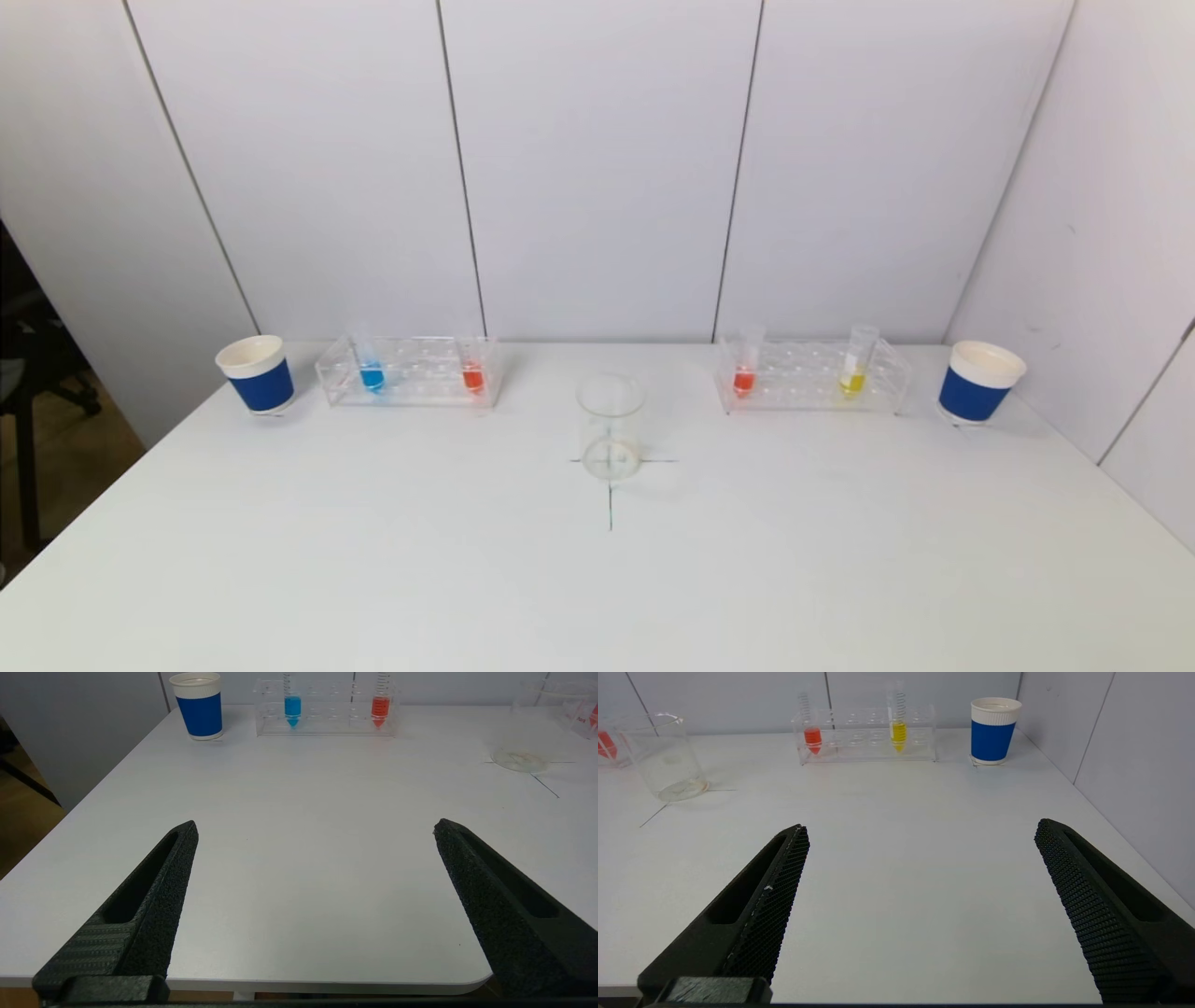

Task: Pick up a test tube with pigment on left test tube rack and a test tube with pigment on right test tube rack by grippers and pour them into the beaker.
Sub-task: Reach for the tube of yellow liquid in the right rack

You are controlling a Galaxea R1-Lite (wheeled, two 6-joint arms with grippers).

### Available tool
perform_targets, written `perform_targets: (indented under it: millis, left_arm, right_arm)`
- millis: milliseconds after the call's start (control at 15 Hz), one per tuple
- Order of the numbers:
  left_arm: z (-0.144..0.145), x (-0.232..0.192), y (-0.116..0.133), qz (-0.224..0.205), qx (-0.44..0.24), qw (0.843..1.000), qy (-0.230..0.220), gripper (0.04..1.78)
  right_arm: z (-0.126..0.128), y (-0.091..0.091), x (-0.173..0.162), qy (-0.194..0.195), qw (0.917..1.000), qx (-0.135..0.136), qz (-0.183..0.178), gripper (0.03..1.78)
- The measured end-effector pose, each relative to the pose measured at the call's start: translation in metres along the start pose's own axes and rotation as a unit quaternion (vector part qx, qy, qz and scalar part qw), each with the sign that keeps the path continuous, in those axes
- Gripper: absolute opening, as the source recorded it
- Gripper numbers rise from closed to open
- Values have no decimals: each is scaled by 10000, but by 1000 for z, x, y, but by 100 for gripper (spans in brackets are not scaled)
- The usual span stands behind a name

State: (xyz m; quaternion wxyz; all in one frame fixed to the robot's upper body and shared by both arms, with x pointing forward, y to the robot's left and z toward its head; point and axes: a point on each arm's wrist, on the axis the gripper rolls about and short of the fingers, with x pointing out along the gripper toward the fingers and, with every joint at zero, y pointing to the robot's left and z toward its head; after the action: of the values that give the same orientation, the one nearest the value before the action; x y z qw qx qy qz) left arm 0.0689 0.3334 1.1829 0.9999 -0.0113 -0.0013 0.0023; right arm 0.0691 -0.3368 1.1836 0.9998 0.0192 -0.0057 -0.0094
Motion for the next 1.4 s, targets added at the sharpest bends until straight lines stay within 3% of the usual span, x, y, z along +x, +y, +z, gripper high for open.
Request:
perform_targets:
  millis: [1000,1400]
  left_arm:
    - [0,0,0,0,0,10000,0,176]
    - [0,0,0,0,0,10000,0,176]
  right_arm:
    - [0,0,0,3,10000,17,-8,176]
    - [17,0,-5,-273,9996,-34,-94,176]
